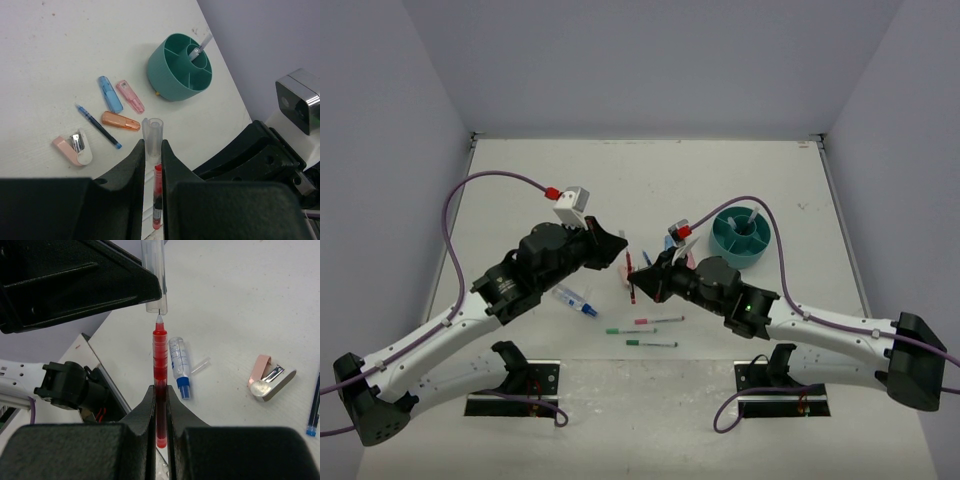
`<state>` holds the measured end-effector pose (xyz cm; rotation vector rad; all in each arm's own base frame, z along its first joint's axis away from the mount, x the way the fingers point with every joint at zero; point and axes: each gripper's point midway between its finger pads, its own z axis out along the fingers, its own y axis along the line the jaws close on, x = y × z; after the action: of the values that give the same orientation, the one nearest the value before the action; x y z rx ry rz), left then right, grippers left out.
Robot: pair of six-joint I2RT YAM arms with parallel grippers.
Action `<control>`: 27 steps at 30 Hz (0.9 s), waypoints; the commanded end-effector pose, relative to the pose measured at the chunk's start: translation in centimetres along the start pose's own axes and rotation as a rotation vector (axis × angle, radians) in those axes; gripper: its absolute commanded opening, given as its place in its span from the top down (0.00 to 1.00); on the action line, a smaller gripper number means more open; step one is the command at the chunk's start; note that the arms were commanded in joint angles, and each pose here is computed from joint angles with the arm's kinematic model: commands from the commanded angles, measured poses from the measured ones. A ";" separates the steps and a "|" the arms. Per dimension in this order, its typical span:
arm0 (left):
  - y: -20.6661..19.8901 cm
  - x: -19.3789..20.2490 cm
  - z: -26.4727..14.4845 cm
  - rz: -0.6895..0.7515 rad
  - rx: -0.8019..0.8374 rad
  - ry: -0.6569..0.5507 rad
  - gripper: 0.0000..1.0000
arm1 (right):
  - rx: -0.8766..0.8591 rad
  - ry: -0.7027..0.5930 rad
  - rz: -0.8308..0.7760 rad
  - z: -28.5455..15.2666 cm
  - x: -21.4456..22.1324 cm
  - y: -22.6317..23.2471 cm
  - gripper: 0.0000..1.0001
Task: Sort the stationery into containers
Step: Close the pen cap on the pen.
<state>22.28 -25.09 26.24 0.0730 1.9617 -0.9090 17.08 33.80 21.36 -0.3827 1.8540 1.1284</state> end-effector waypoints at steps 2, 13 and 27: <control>-1.3 -2.7 -1.0 0.022 0.024 -0.071 1.00 | -0.042 -0.045 0.005 0.3 -2.1 1.8 1.00; -1.1 -2.7 -0.8 0.027 0.010 -0.069 1.00 | -0.051 -0.044 0.005 0.3 -2.2 2.0 1.00; -1.3 -1.9 -0.7 0.029 0.035 -0.045 1.00 | 0.006 -0.069 -0.008 0.5 -3.8 1.6 1.00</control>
<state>22.35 -24.82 26.87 0.0634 1.9552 -0.8992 17.27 34.10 22.45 -0.3820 1.8518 1.1277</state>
